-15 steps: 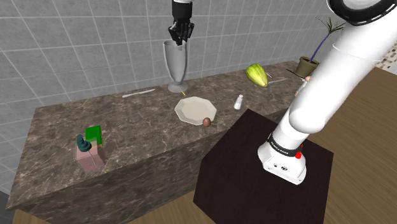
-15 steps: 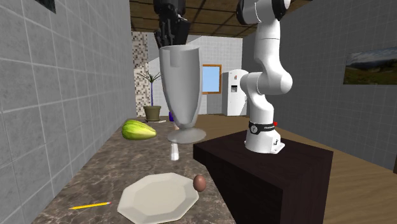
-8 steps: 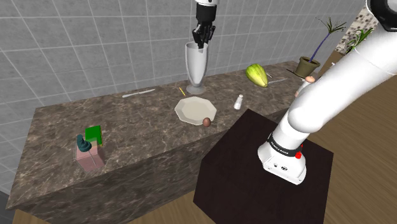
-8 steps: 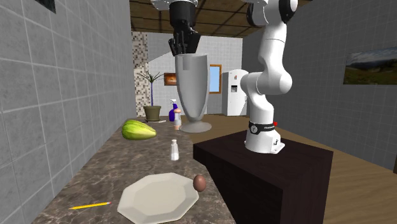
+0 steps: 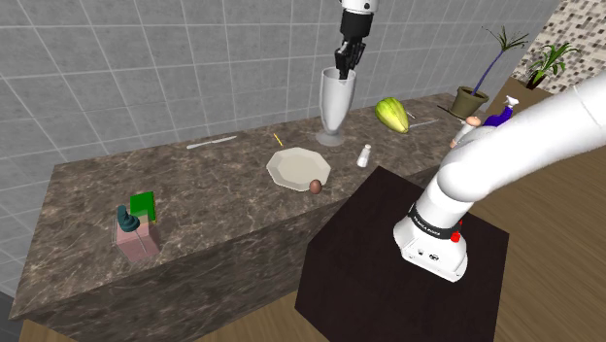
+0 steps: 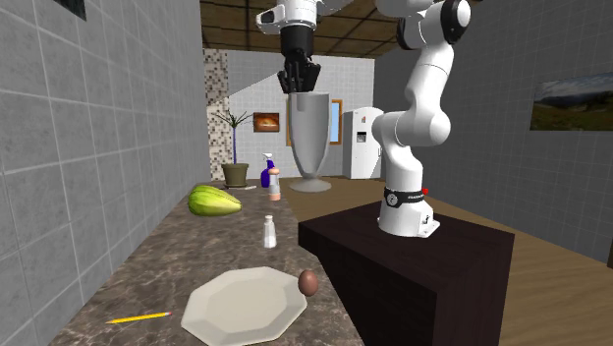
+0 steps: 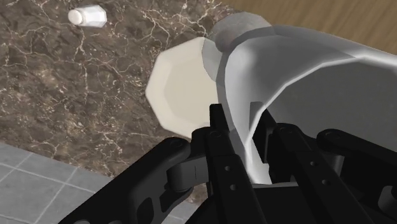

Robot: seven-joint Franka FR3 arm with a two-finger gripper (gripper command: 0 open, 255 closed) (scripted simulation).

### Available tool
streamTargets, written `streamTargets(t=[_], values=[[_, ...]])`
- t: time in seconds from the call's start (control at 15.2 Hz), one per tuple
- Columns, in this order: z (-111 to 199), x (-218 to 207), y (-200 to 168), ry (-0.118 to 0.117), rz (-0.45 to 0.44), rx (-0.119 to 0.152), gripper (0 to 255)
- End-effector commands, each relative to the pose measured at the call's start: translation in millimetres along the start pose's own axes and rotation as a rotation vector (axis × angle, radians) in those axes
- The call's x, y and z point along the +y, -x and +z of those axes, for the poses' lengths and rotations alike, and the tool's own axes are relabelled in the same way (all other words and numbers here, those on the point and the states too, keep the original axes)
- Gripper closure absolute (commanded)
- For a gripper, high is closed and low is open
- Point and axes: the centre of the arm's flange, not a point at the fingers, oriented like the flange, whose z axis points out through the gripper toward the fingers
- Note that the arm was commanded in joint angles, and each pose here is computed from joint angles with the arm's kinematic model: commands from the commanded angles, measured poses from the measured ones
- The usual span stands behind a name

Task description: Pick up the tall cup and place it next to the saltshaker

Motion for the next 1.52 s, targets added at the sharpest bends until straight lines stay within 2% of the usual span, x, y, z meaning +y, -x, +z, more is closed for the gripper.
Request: streamTargets(t=[0.0,0.26,0.33,1.45], values=[[0.0,15.1,22.5,-0.001,-0.001,0.0,255],[0.3,46.8,64.8,-0.001,-0.001,0.0,255],[0.5,62.1,85.1,-0.001,-0.001,0.0,255],[90.3,61.9,84.0,-0.001,-0.001,0.0,255]])
